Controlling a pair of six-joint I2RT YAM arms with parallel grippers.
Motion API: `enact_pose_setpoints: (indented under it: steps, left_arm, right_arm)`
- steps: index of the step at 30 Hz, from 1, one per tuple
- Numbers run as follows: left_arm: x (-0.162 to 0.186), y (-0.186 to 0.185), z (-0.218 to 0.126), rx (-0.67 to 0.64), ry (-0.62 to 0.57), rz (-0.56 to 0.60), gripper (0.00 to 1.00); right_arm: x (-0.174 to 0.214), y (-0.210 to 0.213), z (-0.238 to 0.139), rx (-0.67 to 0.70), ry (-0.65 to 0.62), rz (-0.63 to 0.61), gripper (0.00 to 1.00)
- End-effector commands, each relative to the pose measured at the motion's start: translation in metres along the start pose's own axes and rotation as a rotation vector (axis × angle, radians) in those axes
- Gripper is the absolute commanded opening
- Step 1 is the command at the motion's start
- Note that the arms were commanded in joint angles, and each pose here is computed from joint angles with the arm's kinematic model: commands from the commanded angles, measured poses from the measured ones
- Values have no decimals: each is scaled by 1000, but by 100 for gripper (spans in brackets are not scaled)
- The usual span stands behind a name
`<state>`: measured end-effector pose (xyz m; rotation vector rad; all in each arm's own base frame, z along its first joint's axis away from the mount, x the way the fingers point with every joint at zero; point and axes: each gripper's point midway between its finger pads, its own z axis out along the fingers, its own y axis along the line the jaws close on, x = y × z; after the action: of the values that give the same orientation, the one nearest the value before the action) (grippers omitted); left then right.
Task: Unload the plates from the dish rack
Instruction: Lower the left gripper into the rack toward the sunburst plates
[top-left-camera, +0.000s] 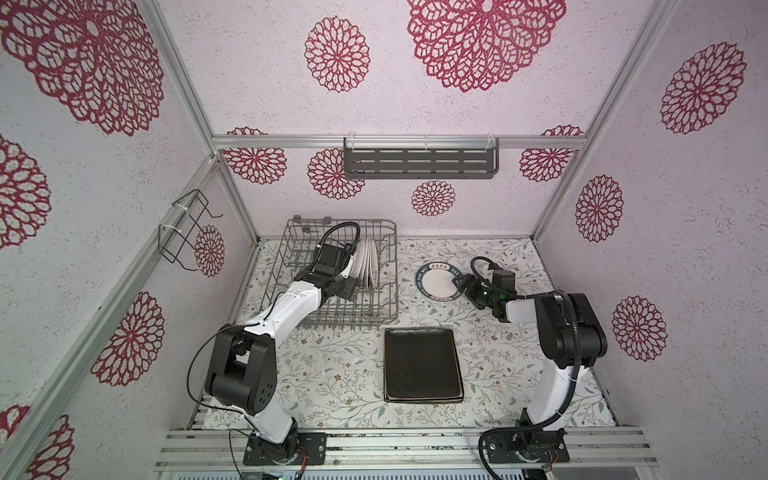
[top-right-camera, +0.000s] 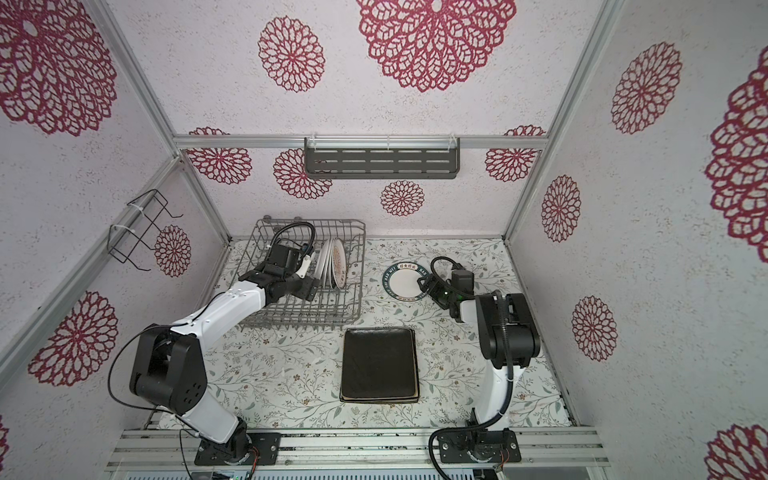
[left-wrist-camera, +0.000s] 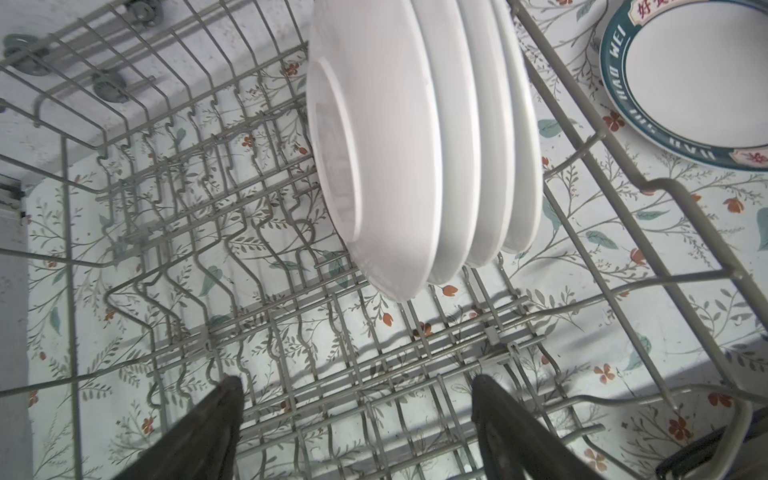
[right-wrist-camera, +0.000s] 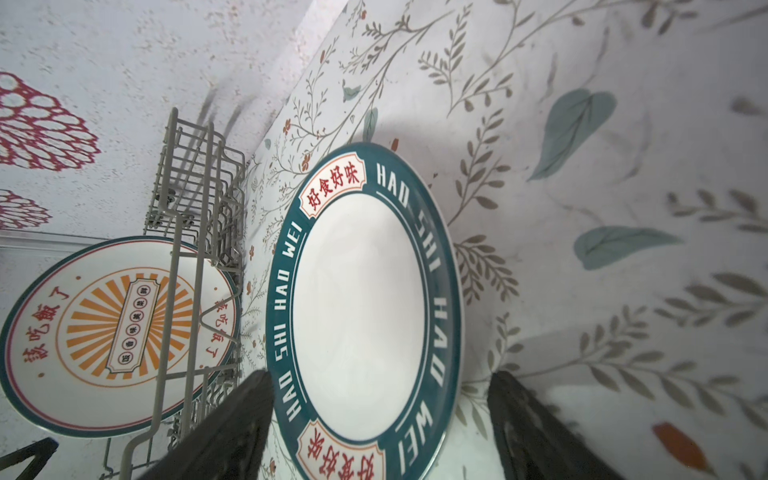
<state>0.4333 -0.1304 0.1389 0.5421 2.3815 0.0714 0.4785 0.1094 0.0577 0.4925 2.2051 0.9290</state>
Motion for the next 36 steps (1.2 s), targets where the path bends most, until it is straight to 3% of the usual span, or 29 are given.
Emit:
enact_pose_setpoints:
  steps: [1, 7, 19, 31, 36]
  left_arm:
    - [-15, -5, 6, -6, -28, 44, 88]
    - [-17, -3, 18, -71, 5, 86, 88]
    - [-20, -4, 20, -67, 8, 103, 88]
    - [-35, -25, 12, 55, -63, 117, 88]
    - [-40, -23, 14, 47, -78, 111, 88]
  right_arm:
    - [-16, 24, -13, -32, -19, -84, 85]
    - [-18, 23, -11, -35, -19, -87, 85]
    - [-15, 19, -1, -45, -6, -75, 85]
    - [-15, 16, 2, -31, 6, -81, 86]
    - [-15, 17, 1, -34, 6, -82, 86]
